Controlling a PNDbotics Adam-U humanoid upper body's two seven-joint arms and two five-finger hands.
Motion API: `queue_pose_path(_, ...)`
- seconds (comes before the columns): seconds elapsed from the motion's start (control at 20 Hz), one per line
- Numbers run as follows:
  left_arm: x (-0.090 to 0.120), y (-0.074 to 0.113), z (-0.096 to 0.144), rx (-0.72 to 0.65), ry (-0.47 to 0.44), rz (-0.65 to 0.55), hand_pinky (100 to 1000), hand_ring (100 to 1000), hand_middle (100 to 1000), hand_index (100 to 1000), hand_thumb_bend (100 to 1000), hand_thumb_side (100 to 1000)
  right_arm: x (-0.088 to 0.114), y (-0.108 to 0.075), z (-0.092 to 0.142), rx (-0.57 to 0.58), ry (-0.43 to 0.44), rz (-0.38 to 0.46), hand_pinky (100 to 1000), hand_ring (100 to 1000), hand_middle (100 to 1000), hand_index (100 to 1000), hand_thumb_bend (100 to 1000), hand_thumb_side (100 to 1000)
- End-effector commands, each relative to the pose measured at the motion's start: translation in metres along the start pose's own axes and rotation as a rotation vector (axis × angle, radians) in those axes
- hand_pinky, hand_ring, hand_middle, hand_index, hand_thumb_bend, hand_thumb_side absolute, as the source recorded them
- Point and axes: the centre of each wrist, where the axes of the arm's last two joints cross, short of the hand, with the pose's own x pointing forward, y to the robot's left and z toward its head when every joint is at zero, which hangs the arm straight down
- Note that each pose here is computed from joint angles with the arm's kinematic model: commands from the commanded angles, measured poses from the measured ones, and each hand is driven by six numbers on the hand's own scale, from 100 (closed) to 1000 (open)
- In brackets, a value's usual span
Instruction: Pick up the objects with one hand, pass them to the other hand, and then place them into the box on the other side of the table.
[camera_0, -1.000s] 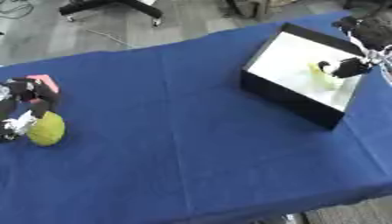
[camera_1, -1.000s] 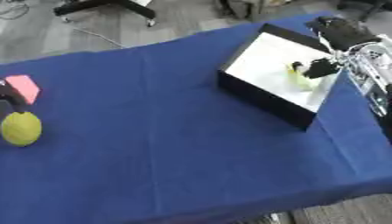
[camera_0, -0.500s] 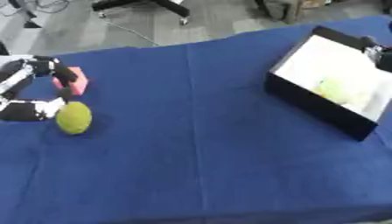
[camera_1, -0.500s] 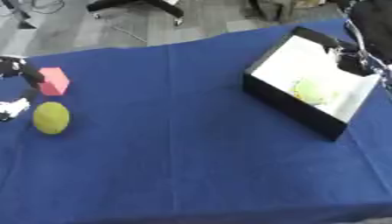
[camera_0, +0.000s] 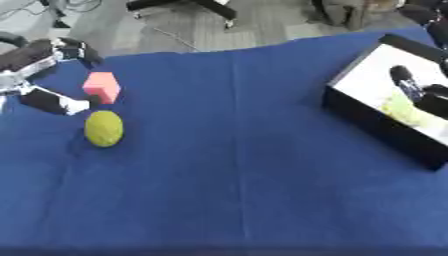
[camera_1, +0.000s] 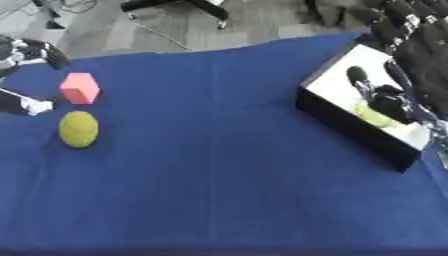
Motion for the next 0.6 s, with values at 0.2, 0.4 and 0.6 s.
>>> queue_pose_path(0.2,-0.018,-0.024,0.001,-0.220,0.096,-0.192,828,800,845,933,615,510,-0.001,-0.008,-0.002,-0.031,-0.010,-0.024,828,777,824,898,268,100)
queue_pose_path(0.4,-0.021,-0.041,0.001,-0.249,0.131,-0.205,820,797,847,937,602,501,-0.001,-0.007,-0.001,-0.032,-0.004,-0.035,829,778,823,899,235,100)
queue_pose_path(0.6,-0.020,-0.054,0.001,-0.116,0.179,-0.179,796,767,821,923,517,435,-0.001,-0.007,-0.001,-0.032,0.002,-0.047,829,781,821,900,195,100)
